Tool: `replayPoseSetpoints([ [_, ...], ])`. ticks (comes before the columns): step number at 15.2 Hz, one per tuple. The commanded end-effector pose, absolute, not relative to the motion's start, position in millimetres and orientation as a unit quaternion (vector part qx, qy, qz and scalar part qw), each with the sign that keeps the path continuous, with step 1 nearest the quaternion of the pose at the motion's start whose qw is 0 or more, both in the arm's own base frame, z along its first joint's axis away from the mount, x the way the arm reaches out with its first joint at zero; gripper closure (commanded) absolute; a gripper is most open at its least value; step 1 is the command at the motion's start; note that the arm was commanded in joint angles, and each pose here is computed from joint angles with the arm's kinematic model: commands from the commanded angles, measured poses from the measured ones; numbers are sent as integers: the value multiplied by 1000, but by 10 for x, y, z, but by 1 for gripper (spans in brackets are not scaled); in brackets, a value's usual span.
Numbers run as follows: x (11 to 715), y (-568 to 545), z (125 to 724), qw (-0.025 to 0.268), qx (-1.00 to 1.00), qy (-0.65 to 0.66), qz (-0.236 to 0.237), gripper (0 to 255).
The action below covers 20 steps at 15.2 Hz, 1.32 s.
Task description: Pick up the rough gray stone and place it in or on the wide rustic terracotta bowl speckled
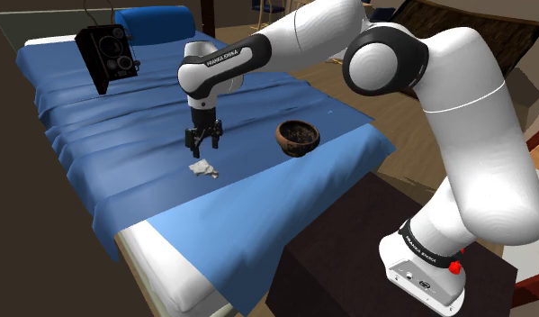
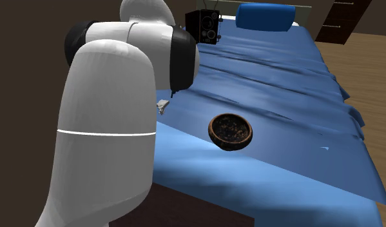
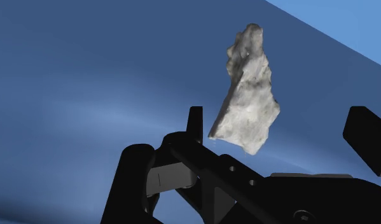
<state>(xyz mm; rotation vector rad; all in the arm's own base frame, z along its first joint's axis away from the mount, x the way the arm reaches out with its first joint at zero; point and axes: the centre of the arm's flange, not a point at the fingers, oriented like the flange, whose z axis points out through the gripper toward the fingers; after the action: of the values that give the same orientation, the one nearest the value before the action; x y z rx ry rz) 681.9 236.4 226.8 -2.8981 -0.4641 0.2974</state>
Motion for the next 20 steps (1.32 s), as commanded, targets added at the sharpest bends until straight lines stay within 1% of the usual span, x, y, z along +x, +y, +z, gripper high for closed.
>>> replayPoseSetpoints([
  [1,6795,2367,2187,96,-978,-157,100,0],
  [9,6796,2368,2187,96,-978,-157,100,0],
  [10,6796,2368,2187,96,-978,-157,100,255],
  [19,6796,2368,2187,96,-978,-157,100,255],
  [20,6796,2368,2187,96,-978,-157,100,0],
])
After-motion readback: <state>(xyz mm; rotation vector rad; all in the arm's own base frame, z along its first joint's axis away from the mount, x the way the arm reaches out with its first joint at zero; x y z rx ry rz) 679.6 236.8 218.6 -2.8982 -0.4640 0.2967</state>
